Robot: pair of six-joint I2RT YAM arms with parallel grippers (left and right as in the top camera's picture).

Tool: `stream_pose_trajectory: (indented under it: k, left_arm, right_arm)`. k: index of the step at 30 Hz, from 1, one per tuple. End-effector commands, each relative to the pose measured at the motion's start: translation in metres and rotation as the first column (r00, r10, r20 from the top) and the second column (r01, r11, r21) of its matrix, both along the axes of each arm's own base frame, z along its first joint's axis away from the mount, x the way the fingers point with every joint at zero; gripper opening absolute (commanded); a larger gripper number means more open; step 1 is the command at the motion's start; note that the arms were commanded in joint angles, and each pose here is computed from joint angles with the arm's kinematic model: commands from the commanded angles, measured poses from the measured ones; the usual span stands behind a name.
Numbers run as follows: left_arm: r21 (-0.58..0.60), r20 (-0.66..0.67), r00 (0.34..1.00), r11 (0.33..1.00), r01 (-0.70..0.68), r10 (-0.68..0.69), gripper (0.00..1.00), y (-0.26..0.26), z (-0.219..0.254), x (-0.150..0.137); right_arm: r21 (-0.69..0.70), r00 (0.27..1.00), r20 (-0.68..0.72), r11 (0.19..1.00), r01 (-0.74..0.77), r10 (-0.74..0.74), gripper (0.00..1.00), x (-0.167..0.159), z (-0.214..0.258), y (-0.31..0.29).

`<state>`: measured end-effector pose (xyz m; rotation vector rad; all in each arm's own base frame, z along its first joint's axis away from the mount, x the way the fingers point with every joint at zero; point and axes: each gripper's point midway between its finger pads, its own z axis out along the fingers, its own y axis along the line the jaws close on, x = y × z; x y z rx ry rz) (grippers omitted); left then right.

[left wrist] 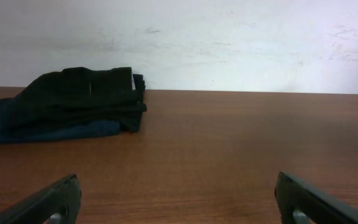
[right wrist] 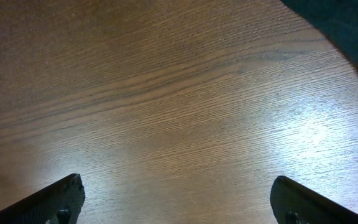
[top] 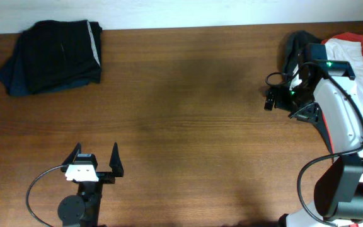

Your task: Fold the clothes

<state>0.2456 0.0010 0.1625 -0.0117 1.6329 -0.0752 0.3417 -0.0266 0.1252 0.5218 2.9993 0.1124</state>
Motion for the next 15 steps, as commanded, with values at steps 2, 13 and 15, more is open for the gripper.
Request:
stream_pose_trajectory:
  k: [2, 13, 15]
  left_arm:
    - [-0.005, -0.001, 1.000, 1.000, -0.013, 0.013, 0.99, 0.002, -0.002, 0.000]
    - [-0.005, -0.001, 1.000, 1.000, -0.013, 0.013, 0.99, 0.002, -0.002, 0.000]
    - [-0.006, -0.001, 1.000, 1.000, -0.013, 0.013, 0.99, 0.002, -0.002, 0.000]
  right_arm:
    - [-0.018, 0.996, 0.091, 1.000, -0.011, 0.012, 0.99, 0.000, 0.030, 0.006]
    - [-0.111, 0.551, 0.825, 0.992, -0.059, 0.124, 0.99, -0.136, 0.212, 0.039]
    - [-0.105, 0.467, 0.874, 0.990, -0.091, 0.136, 0.99, -0.146, 0.183, 0.047]
